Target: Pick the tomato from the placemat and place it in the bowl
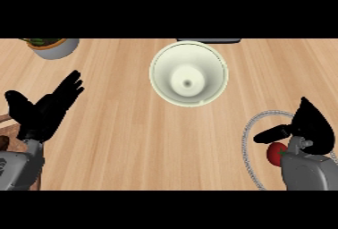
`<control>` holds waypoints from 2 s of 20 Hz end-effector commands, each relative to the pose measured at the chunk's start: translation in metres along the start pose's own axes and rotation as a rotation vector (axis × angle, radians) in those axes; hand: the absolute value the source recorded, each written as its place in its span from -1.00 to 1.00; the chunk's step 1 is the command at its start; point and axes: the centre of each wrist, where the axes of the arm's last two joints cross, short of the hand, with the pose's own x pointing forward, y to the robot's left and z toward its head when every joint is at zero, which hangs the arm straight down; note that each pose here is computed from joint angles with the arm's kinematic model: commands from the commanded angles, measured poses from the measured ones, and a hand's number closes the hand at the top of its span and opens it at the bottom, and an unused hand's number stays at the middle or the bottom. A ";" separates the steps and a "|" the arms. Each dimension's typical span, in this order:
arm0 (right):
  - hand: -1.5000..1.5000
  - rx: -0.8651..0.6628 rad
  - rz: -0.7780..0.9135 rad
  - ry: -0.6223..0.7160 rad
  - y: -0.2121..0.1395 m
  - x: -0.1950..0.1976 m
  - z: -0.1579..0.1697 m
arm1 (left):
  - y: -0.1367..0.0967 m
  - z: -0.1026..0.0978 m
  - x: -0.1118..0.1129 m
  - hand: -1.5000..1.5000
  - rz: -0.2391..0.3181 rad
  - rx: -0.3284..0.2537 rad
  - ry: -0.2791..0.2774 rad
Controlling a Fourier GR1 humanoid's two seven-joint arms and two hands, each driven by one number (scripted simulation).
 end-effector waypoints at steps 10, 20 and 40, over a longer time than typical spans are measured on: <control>-1.00 0.075 0.067 0.211 0.015 -0.015 -0.013 | 0.011 -0.004 0.002 0.00 0.006 0.017 -0.005; -1.00 0.103 0.065 0.257 0.027 -0.025 -0.027 | -0.015 -0.004 0.002 0.00 0.013 -0.006 0.007; 1.00 0.081 0.064 0.211 0.065 -0.058 -0.060 | 0.000 -0.004 0.005 0.00 -0.005 0.014 0.001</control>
